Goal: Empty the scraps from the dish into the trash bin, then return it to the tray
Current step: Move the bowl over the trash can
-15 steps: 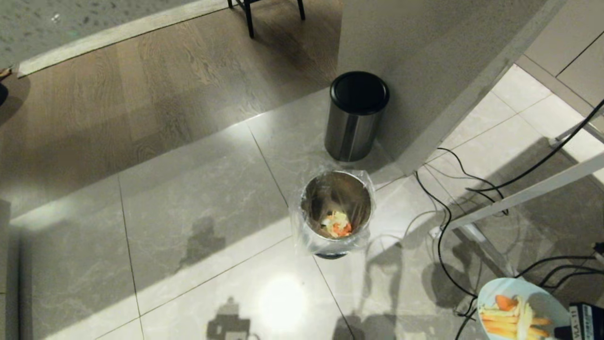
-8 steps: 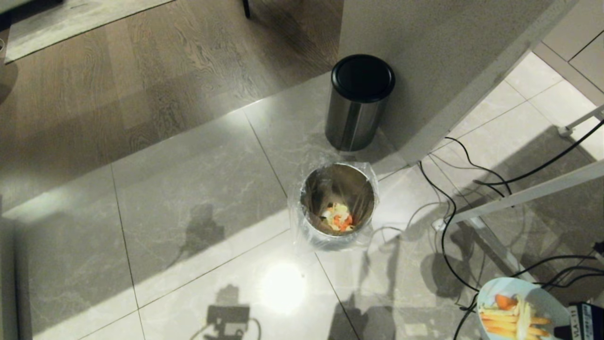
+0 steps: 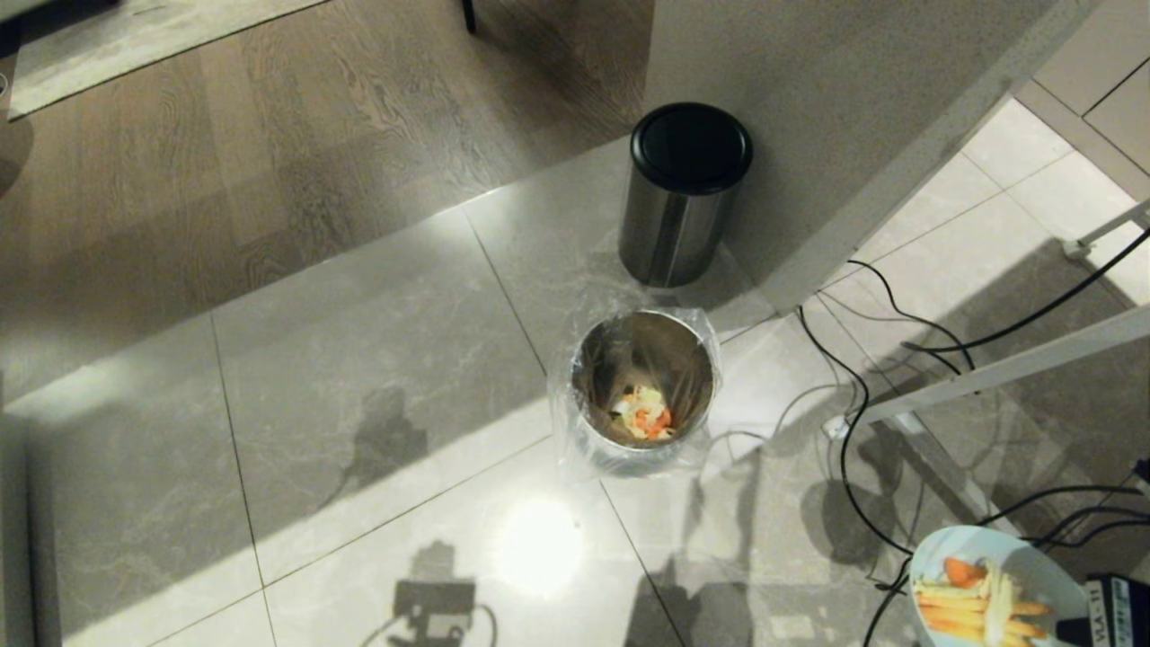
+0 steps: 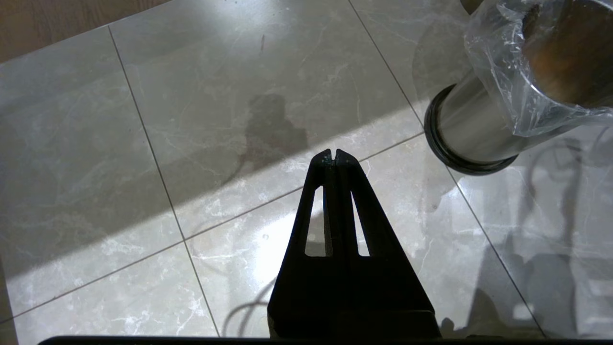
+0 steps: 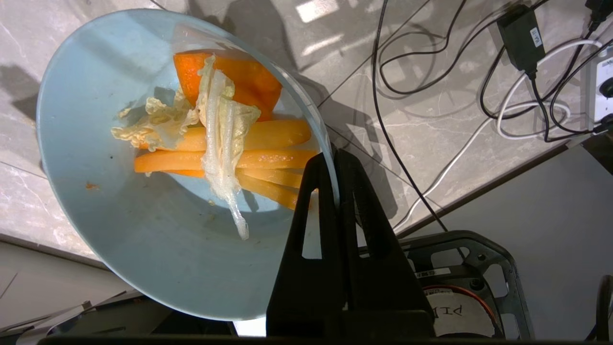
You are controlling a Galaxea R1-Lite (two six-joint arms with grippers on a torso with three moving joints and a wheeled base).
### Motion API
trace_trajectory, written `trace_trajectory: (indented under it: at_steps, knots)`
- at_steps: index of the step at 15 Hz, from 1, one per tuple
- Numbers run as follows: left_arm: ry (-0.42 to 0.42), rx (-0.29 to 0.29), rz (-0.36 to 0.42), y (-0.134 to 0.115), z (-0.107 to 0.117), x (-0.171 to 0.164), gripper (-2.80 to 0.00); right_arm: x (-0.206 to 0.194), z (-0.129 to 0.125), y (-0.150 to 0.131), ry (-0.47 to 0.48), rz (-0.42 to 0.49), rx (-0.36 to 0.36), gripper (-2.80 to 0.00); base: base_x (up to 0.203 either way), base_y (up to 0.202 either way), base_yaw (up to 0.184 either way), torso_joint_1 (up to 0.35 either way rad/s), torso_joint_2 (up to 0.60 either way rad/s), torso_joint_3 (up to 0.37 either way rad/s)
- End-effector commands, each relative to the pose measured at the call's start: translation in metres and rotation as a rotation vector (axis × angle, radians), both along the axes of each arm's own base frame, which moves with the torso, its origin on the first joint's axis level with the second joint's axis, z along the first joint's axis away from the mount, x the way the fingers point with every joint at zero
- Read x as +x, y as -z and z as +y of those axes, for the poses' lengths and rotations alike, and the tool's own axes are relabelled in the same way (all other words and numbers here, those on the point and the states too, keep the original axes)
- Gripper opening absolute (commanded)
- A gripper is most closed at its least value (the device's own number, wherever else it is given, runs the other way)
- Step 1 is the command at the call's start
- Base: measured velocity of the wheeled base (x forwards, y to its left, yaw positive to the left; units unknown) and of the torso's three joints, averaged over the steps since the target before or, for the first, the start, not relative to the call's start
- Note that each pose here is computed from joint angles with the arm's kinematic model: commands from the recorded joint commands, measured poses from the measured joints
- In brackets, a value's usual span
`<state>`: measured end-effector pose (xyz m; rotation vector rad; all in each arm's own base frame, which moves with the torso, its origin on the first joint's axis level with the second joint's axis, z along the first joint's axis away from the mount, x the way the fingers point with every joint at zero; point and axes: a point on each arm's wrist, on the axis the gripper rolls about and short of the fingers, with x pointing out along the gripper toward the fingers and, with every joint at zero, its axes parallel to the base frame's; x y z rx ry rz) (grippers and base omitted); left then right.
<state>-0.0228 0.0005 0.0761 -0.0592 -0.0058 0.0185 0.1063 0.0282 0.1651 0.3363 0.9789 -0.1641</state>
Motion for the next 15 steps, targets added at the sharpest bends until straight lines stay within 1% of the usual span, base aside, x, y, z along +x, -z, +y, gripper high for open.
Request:
trace_trajectory:
  at_steps: [1,15]
  knots:
    - [0.000,-0.001,0.000,-0.0001,0.0000,0.0001,-2.80,-0.0009,-0.0001,-0.0002,0.002,-0.001,0.001,-2.80,0.000,0.000,0.000,0.000,0.00,0.000]
    - [-0.001,-0.002,0.001,-0.0001,0.0000,0.0001,-2.80,-0.0040,0.0002,-0.0010,-0.009,-0.012,0.005,-2.80,0.000,0.000,0.000,0.000,0.00,0.000]
